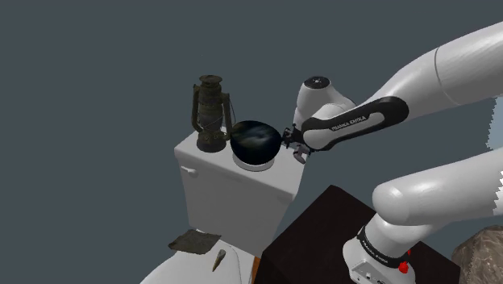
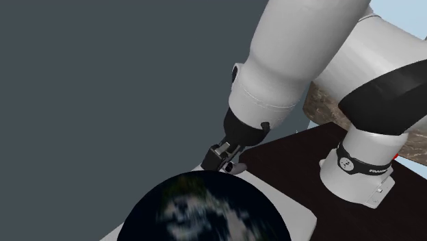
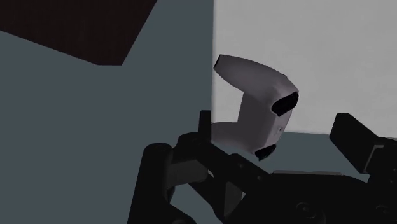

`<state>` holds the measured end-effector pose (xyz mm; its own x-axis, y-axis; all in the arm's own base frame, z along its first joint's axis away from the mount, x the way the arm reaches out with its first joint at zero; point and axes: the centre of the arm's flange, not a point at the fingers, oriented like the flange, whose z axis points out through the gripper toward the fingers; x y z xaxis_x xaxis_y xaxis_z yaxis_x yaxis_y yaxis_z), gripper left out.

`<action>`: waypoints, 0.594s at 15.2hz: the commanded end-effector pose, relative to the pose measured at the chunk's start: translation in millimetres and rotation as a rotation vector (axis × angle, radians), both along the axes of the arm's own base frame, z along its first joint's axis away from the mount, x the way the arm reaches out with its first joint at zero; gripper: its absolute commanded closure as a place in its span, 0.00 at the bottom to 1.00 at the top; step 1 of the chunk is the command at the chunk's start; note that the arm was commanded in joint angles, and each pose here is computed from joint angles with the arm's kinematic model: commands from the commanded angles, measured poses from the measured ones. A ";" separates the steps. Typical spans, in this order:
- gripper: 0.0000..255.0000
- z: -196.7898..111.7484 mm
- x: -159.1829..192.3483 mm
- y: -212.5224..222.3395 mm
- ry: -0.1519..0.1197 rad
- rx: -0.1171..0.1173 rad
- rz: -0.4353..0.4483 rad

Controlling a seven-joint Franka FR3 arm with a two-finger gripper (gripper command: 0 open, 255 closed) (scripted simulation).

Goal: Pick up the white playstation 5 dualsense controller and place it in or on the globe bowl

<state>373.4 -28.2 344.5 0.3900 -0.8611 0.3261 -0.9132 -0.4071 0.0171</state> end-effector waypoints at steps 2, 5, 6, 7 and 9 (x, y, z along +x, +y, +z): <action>0.00 -17.2 1.0 -2.4 -0.007 -0.010 -0.020; 0.00 -30.0 2.6 -6.7 -0.007 -0.010 -0.020; 0.00 -30.0 2.6 -6.7 -0.007 -0.010 -0.020; 0.00 -30.0 2.6 -6.7 -0.007 -0.010 -0.020; 0.00 -30.0 2.6 -6.7 -0.007 -0.010 -0.020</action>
